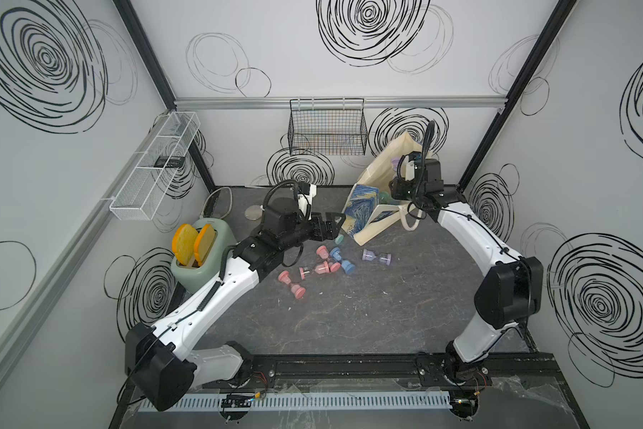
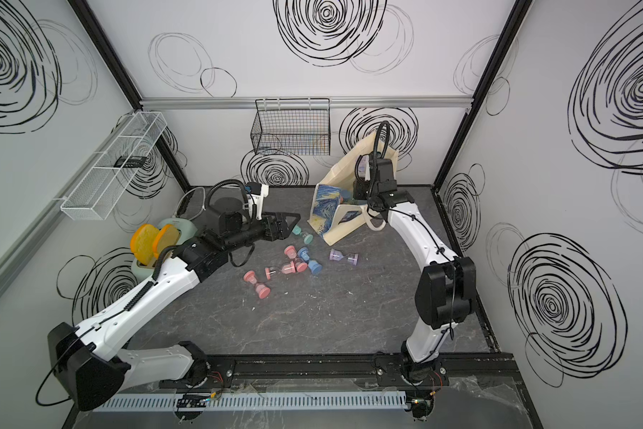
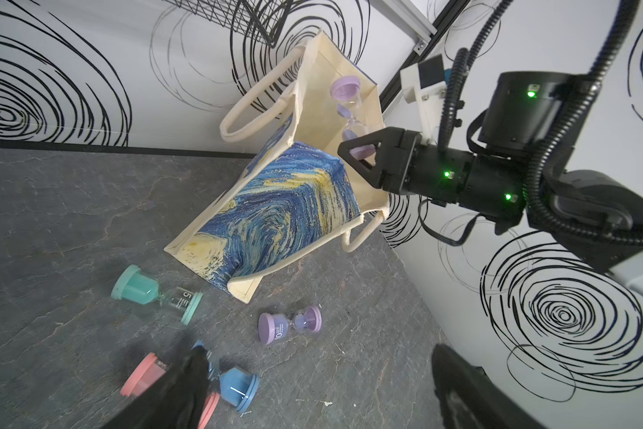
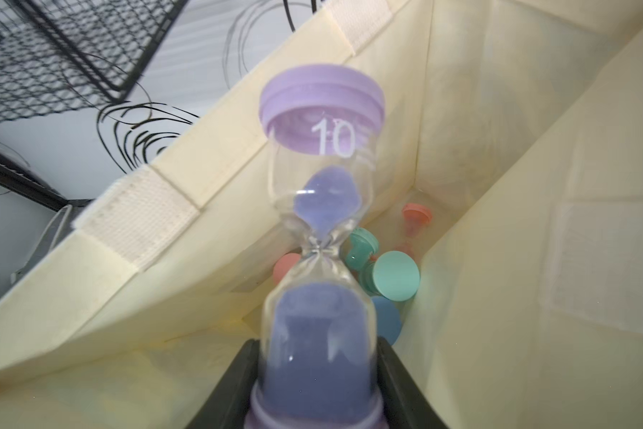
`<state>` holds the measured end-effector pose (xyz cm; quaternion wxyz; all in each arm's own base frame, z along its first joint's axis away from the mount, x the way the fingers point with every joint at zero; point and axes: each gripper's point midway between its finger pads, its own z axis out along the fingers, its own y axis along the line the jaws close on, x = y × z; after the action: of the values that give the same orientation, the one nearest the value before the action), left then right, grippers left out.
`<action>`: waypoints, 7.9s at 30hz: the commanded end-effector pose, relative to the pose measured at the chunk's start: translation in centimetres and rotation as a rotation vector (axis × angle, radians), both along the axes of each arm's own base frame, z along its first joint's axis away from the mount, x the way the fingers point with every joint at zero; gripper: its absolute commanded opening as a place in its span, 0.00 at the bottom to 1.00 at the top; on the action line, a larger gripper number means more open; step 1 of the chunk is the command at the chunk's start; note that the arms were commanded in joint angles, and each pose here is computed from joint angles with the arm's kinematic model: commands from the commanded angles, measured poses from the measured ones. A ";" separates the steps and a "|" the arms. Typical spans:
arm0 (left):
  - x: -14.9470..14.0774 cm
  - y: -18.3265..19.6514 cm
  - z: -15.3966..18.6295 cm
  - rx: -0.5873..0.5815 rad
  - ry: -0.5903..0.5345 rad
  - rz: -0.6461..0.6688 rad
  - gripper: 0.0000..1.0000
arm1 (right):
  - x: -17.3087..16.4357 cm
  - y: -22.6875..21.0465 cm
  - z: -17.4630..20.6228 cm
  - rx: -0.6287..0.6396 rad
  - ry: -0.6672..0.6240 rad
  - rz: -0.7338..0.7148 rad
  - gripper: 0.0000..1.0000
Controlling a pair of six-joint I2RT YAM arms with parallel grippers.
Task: Put the hourglass into the canvas bag
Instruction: Place the hourglass in the canvas bag, then pick up the hourglass from the center of the board, then place the hourglass in the canvas bag.
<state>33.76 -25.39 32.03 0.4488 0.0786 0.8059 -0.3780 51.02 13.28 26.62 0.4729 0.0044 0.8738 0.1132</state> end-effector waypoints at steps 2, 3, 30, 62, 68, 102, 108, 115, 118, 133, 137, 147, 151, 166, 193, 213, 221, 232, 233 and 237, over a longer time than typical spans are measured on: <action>0.4 -1.5 2.4 -0.054 -0.059 -0.043 0.96 | 1.3 -0.6 -0.1 -0.047 0.016 -0.019 0.41; 0.6 -1.6 2.3 -0.052 -0.057 -0.044 0.96 | 1.5 -0.7 -0.8 -0.059 0.035 -0.025 0.41; 1.2 -2.0 1.4 -0.034 -0.042 -0.041 0.96 | 1.5 -0.3 -1.0 -0.074 0.038 -0.039 0.60; -5.2 2.6 0.0 0.019 -0.149 0.021 0.96 | -18.4 4.5 -1.8 0.154 -0.075 0.332 0.78; -6.4 1.6 -1.6 0.024 -0.129 -0.001 0.96 | -19.3 4.3 -7.0 0.195 -0.002 0.332 0.79; -7.1 -1.1 -4.6 0.026 -0.091 -0.001 0.96 | -15.3 5.2 -18.8 0.187 0.188 0.281 0.85; -7.0 -1.2 -4.4 0.024 -0.093 -0.006 0.96 | -17.2 7.0 -19.7 0.164 0.221 0.332 0.85; -7.0 -1.0 -4.5 0.029 -0.093 -0.004 0.96 | -20.4 8.9 -19.9 0.152 0.244 0.408 0.85; -7.0 -1.0 -4.4 0.027 -0.094 -0.002 0.96 | -21.5 9.5 -20.1 0.128 0.251 0.438 0.85; -6.6 -1.1 -4.3 0.001 -0.081 0.012 0.96 | -17.5 8.2 -20.4 0.034 0.171 0.317 0.85; -6.5 -0.5 -4.7 0.012 -0.072 0.036 0.96 | -17.4 9.0 -21.0 0.039 0.177 0.354 0.85; -6.1 0.9 -5.3 0.009 -0.056 0.075 0.96 | -21.0 10.5 -22.4 0.027 0.209 0.445 0.79; -6.1 1.2 -5.6 0.008 -0.050 0.081 0.96 | -22.3 10.8 -22.8 -0.008 0.210 0.470 0.77; -6.0 1.3 -5.3 -0.006 -0.049 0.081 0.96 | -19.0 9.4 -24.2 -0.093 0.215 0.361 0.79; -5.8 2.1 -4.9 -0.016 -0.057 0.098 0.96 | -21.1 10.3 -24.4 -0.082 0.263 0.377 0.47; -5.4 2.5 1.1 -0.077 -0.158 0.108 0.96 | -22.8 10.5 -7.1 0.139 -0.053 0.468 0.38; -4.2 1.6 4.4 -0.101 -0.210 0.097 0.96 | -20.0 8.8 6.2 0.208 -0.298 0.360 0.37; -1.8 -1.3 4.3 -0.112 -0.173 0.022 0.96 | -7.6 1.1 7.9 0.106 -0.279 0.068 0.37; -1.6 -1.5 4.1 -0.111 -0.165 0.015 0.96 | -6.4 0.5 7.3 0.091 -0.261 0.045 0.37; -0.7 -2.0 3.0 -0.104 -0.136 0.000 0.96 | -3.0 -1.0 4.6 0.064 -0.192 -0.003 0.37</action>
<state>32.47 -26.89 32.65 0.4906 0.0744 0.7771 -0.3872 46.90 13.13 31.15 0.5570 0.0060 0.8159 0.1552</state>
